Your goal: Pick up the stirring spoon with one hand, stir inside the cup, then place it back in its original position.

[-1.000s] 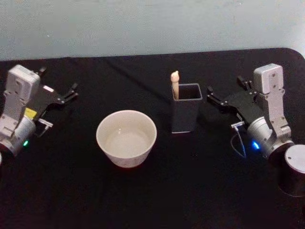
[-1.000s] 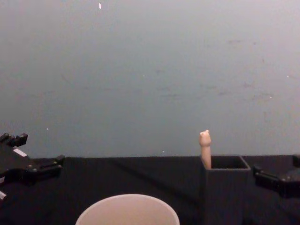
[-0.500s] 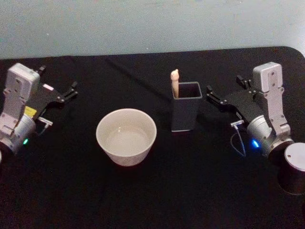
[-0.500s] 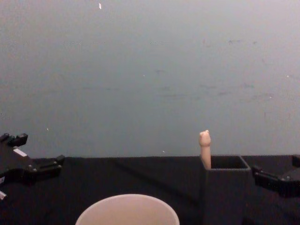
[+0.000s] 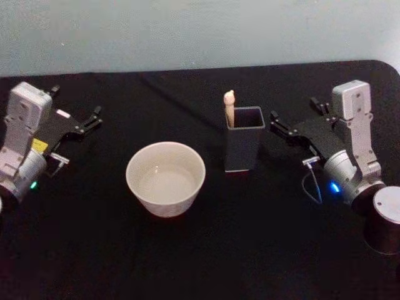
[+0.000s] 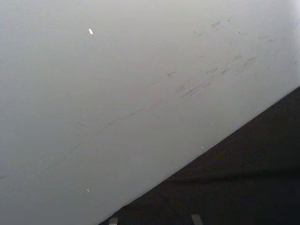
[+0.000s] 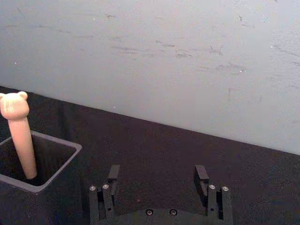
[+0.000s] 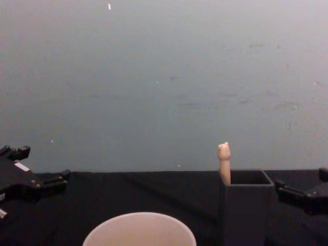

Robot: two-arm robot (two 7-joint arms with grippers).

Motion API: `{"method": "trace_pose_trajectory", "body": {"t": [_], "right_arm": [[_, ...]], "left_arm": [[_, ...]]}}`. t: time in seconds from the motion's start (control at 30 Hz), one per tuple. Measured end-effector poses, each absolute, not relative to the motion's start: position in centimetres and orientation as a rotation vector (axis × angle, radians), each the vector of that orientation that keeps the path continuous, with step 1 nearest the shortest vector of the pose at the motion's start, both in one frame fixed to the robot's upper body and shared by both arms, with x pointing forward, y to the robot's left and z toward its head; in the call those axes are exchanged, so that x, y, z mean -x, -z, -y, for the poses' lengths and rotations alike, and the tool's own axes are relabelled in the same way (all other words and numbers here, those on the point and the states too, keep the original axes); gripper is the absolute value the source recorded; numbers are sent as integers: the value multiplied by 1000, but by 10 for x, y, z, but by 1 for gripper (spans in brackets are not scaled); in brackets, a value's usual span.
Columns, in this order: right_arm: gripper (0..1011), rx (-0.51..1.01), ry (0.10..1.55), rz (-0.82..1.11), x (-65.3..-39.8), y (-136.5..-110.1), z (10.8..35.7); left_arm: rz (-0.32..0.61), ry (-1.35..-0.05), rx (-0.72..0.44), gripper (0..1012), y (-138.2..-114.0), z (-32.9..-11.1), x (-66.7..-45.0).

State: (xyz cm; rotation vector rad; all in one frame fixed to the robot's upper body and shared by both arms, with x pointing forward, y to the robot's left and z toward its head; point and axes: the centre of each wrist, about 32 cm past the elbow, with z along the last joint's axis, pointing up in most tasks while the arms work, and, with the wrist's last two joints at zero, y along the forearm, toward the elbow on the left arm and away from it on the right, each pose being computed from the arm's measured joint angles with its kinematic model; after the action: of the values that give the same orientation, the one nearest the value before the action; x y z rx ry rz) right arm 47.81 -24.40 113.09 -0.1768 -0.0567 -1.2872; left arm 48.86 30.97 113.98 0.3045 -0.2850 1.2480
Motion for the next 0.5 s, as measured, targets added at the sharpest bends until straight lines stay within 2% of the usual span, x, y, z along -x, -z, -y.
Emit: {"method": "trace_pose_trajectory", "body": {"t": [0.5], "right_arm": [[1002, 175, 1287, 58, -478, -1131, 244]], "left_arm": [[285, -1248, -304, 1001, -1140, -310, -489]]}}
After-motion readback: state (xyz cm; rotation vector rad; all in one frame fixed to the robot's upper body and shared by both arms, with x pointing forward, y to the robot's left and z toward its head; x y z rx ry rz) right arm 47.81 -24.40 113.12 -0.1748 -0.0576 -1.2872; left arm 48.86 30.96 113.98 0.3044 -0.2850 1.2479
